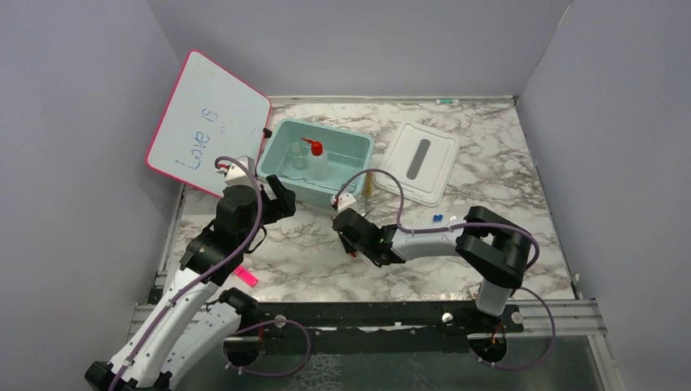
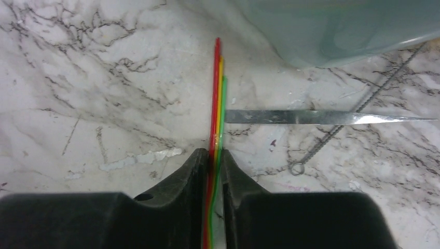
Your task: Organize the chemistry lab equipment
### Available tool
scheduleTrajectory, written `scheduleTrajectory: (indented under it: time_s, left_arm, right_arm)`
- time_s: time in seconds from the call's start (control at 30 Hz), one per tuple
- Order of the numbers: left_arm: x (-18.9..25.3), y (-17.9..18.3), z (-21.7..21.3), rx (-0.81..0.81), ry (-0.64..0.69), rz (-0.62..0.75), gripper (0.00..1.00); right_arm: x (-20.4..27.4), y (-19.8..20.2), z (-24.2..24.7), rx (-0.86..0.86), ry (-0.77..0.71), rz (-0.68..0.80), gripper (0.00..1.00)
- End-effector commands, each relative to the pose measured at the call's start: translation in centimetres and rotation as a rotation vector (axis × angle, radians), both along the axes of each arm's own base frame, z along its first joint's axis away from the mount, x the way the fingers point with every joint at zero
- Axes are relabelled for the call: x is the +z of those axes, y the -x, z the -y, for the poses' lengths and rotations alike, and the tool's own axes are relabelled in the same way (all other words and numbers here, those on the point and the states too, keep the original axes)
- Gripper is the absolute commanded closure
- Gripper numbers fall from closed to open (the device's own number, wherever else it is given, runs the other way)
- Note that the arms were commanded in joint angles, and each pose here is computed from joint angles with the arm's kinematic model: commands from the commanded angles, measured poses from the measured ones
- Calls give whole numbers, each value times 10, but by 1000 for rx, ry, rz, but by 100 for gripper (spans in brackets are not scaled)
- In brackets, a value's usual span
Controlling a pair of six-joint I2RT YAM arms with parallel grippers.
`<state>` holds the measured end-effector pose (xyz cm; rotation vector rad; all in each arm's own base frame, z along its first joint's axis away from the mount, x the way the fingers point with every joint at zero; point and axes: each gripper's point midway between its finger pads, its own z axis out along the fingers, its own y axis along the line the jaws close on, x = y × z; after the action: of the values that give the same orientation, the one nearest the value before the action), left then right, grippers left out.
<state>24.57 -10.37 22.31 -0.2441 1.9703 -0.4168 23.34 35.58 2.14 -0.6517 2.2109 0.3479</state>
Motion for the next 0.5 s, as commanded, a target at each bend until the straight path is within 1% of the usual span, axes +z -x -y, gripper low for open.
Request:
scheduleTrajectory:
  time_s: [0.0, 0.07, 0.13, 0.3, 0.47]
  left_arm:
    - [10, 1, -5, 16, -10, 29, 17]
    - [11, 1, -5, 16, -8, 31, 17]
    - [13, 2, -6, 17, -8, 35, 17]
    - [28, 4, -10, 18, -14, 60, 17]
    - [60, 7, -21, 45, -34, 123, 17]
  right_arm:
    - [-27, 12, 17, -28, 145, -23, 84]
    - [-26, 16, 12, -7, 140, -33, 91]
    - [-23, 20, 7, 27, 122, -38, 96]
    - [6, 34, -11, 178, 30, -29, 99]
    - [71, 47, -30, 326, -130, 35, 99]
